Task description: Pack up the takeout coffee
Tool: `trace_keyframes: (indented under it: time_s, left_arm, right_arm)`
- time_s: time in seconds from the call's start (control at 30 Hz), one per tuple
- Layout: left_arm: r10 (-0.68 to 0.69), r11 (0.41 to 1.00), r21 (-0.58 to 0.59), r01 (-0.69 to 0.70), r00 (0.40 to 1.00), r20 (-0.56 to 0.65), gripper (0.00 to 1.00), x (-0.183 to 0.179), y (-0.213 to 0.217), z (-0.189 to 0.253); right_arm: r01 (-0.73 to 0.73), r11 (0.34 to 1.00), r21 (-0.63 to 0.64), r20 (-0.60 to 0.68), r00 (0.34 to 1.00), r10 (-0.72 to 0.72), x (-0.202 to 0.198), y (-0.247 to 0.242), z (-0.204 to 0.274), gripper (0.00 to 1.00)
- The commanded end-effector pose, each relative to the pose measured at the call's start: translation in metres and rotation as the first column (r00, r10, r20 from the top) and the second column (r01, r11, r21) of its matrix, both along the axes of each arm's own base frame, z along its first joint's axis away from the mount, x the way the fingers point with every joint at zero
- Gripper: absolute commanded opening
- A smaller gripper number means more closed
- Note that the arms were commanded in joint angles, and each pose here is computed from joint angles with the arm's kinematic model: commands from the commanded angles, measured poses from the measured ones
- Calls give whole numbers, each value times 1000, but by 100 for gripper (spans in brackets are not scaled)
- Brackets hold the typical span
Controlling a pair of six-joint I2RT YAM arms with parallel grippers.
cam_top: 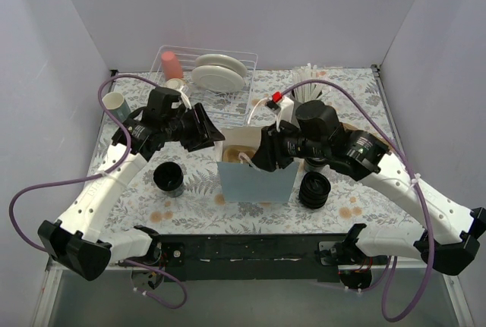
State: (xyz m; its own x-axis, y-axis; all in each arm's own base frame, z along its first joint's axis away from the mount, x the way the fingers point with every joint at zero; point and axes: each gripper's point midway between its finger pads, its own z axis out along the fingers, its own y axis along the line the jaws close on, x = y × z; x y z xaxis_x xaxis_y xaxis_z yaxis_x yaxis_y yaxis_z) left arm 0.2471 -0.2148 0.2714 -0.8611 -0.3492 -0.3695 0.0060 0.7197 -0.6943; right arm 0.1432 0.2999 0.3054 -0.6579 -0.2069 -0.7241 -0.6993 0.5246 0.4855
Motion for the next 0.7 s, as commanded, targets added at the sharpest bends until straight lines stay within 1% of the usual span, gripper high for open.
trace_keyframes:
  time_s: [0.0,0.07,0.13,0.17,0.23,0.3,0.33,0.37,0.4,0.43,0.47,0.53,0.6,0.67]
  left_arm:
    - [-5,1000,-1,5,999,52,46,-3,2,20]
    - [-4,1000,1,4,999,51,47,-4,3,20]
    - [-7,1000,1,7,999,39,47,-6,3,18]
    - [-10,1000,-6,11,999,36,47,-7,2,18]
    - [-16,1000,-9,16,1000,19,47,-10,1,13]
    - [-16,1000,-4,16,1000,13,47,-10,2,11]
    - [-14,1000,4,14,1000,14,46,-10,3,10]
    - [-11,1000,7,11,1000,17,46,-9,3,10]
    - [-12,1000,11,12,1000,21,43,-8,4,10]
    - [-10,1000,14,10,1000,25,41,-6,4,10]
    - [-12,1000,18,12,1000,27,39,-4,3,11]
    - [-16,999,29,15,999,30,36,-2,3,10]
    - [-24,999,38,23,999,33,31,0,3,9]
    - [-27,999,45,26,999,31,30,-1,4,8]
  right_arm:
    - [94,993,72,73,992,-99,16,-2,48,50]
    - [136,987,90,86,986,-144,22,-4,59,55]
    - [185,978,101,85,977,-193,26,-10,69,58]
    - [233,967,100,98,965,-242,33,-15,72,60]
    - [278,955,101,101,952,-288,36,-23,80,62]
    - [369,926,75,122,919,-376,48,-36,80,63]
    - [407,913,36,121,905,-408,50,-45,74,63]
    - [476,880,14,151,869,-472,59,-58,75,63]
    - [509,861,-23,161,852,-499,64,-63,69,63]
    - [533,842,-91,171,841,-514,63,-73,58,63]
    - [575,811,-110,199,812,-549,69,-82,60,63]
    - [591,773,-230,215,806,-552,72,-90,38,63]
    - [600,739,-306,220,800,-558,75,-92,22,63]
    - [602,705,-375,221,796,-563,73,-99,7,63]
